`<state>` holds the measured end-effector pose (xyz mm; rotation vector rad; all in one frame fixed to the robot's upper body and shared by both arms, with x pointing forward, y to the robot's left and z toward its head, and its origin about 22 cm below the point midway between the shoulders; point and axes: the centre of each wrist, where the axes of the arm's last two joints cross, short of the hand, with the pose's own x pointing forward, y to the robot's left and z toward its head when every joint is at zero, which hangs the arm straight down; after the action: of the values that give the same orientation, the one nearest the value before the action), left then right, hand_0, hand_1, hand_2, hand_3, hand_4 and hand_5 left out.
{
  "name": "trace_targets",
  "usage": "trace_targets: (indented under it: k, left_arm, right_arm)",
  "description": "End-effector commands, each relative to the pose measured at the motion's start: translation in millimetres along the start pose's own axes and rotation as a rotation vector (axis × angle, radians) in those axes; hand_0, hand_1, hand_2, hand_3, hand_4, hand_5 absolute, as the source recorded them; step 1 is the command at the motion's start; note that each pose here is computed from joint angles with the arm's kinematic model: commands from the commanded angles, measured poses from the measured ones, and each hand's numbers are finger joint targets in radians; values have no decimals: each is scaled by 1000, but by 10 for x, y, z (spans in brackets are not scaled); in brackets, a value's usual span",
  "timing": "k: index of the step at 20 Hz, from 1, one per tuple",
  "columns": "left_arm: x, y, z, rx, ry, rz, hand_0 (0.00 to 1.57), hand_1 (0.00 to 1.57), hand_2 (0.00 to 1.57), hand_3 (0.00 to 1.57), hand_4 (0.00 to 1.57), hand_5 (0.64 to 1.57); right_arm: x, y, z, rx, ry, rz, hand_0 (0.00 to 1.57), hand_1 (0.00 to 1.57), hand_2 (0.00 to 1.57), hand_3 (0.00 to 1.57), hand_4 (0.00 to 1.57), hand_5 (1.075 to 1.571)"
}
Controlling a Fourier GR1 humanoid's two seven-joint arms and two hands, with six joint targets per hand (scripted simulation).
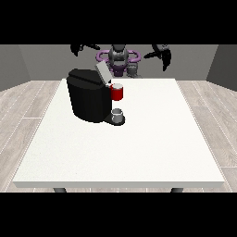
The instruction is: Insert the coffee pod into the coffee machine and close the lid
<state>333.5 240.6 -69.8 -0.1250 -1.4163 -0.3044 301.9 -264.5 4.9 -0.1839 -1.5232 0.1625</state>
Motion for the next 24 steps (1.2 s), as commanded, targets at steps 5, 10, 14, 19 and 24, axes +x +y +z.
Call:
trace_targets:
  k: [5, 10, 14, 19, 24]
  left_arm:
    - [216, -97, 65, 4, -56, 17, 0, 0, 0, 0, 391, 1571]
    - [338, 170, 161, 28, -122, -14, 0, 0, 0, 0, 361, 1571]
    - [497, -83, 135, 19, -131, -27, 0, 0, 0, 0, 323, 1571]
    - [683, -104, 227, 10, -180, -34, 0, 0, 0, 0, 371, 1571]
    - [907, -64, 250, 13, -279, -42, 0, 0, 0, 0, 360, 1571]
  right_arm:
    - [198, -13, -216, -29, 22, -75, 0, 0, 0, 0, 0, 1571]
    - [506, -197, -441, 0, 0, -143, 0, 0, 0, 0, 83, 1571]
    - [648, -132, -599, -25, 19, -188, 0, 0, 0, 0, 97, 1571]
    - [619, 29, -687, -16, 29, -172, 0, 0, 0, 0, 56, 1571]
    - [637, 2, -786, -7, -32, -148, 0, 0, 0, 0, 0, 1571]
